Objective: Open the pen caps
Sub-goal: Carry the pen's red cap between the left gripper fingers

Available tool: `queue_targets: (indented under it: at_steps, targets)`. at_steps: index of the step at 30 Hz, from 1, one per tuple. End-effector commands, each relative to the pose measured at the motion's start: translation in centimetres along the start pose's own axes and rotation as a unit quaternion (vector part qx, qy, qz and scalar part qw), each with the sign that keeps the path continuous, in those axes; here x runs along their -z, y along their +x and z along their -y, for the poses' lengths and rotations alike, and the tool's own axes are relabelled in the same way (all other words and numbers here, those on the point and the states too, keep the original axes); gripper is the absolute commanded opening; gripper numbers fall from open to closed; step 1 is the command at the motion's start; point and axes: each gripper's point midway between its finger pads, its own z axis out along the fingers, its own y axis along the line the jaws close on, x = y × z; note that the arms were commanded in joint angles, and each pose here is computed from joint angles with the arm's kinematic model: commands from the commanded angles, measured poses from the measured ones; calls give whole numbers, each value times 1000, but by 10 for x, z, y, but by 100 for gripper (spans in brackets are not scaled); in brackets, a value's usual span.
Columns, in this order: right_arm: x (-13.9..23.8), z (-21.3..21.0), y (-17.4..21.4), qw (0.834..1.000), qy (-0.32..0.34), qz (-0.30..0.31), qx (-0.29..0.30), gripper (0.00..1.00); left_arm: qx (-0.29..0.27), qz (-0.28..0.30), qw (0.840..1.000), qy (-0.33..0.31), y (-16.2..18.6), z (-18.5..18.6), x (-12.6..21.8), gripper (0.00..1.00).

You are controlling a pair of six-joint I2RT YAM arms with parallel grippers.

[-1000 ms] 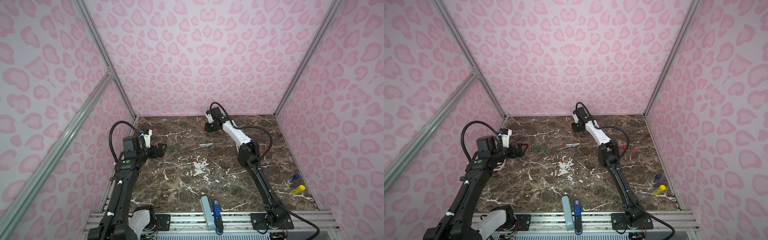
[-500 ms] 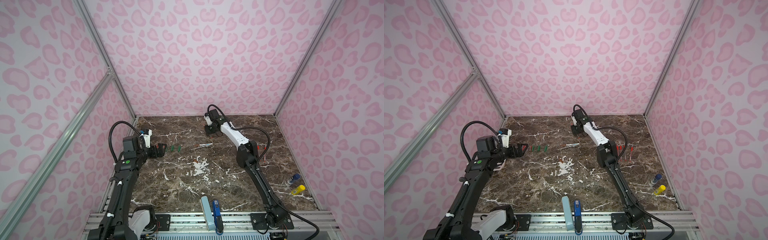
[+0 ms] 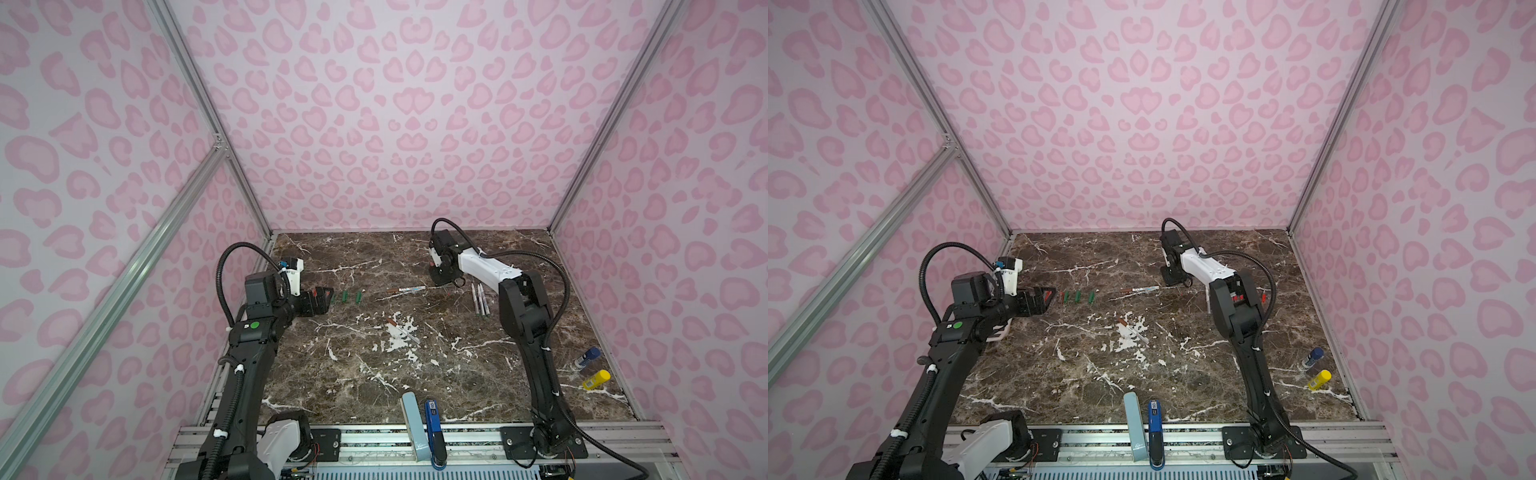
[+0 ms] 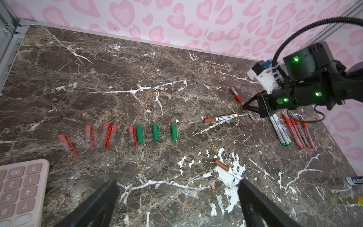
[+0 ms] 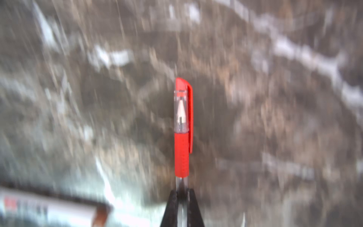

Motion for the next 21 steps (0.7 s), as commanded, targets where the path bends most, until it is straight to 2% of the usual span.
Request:
queue_targets:
  at_steps: [1, 4, 12, 19, 21]
  targets:
    - [3, -1, 53, 998, -15, -48, -26, 2, -2, 15, 1000, 14, -8, 5, 0, 98]
    - [20, -5, 76, 998, -34, -34, -45, 2, 3, 13, 1000, 14, -9, 5, 0, 98]
    - [91, -24, 92, 989, -103, 68, -77, 1, 14, 12, 997, 78, -9, 27, 0, 98]
    - [164, -71, 82, 961, -193, 178, -82, 2, 33, 7, 989, 144, -10, 50, -2, 94]
    - [180, -93, 77, 947, -234, 205, -79, 2, 32, 5, 985, 167, -10, 60, -3, 93]
